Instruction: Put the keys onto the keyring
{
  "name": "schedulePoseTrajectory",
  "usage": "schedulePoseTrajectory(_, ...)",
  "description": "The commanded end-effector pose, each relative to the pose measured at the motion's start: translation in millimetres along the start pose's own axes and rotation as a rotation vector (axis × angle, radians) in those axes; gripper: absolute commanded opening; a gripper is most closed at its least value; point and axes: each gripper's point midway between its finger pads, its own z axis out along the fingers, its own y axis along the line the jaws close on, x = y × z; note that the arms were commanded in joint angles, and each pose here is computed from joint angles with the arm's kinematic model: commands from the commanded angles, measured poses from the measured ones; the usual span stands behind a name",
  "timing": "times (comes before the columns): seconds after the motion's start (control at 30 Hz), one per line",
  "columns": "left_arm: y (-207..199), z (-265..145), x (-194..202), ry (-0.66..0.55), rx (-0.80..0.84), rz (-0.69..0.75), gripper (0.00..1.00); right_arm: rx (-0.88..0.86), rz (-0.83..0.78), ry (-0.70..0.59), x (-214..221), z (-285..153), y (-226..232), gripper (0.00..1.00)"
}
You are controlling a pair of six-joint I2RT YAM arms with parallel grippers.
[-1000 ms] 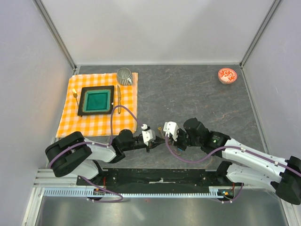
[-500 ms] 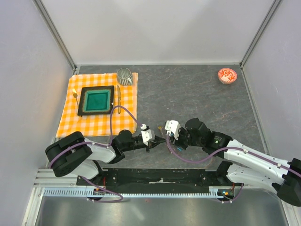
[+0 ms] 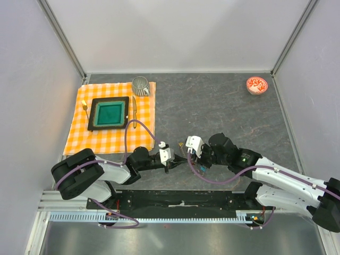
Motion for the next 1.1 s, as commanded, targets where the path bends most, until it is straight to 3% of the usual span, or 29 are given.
schedulePoseTrajectory(0.0, -4.5, 1.9, -21.5, -0.071, 0.038, 0.084, 0.02, 0.000, -0.024, -0.031, -11.3, 0.3, -2.7, 0.37)
schedulePoseTrajectory(0.47, -7.8, 2.2, -22.3, -0.070, 0.061, 0.103, 0.02, -0.079, -0.042, -0.004, -6.9, 2.6, 9.5, 0.33)
schedulePoseTrajectory(0.77, -9.4, 2.6, -22.6, -0.071, 0.073, 0.102, 0.02, -0.091, -0.049, -0.007, -7.9, 2.5, 11.2, 0.23)
schedulePoseTrajectory(1.07, -12.5, 3.2, -21.9, -0.067, 0.094, 0.101, 0.02, -0.092, -0.057, -0.023, -11.3, 1.7, 11.2, 0.25)
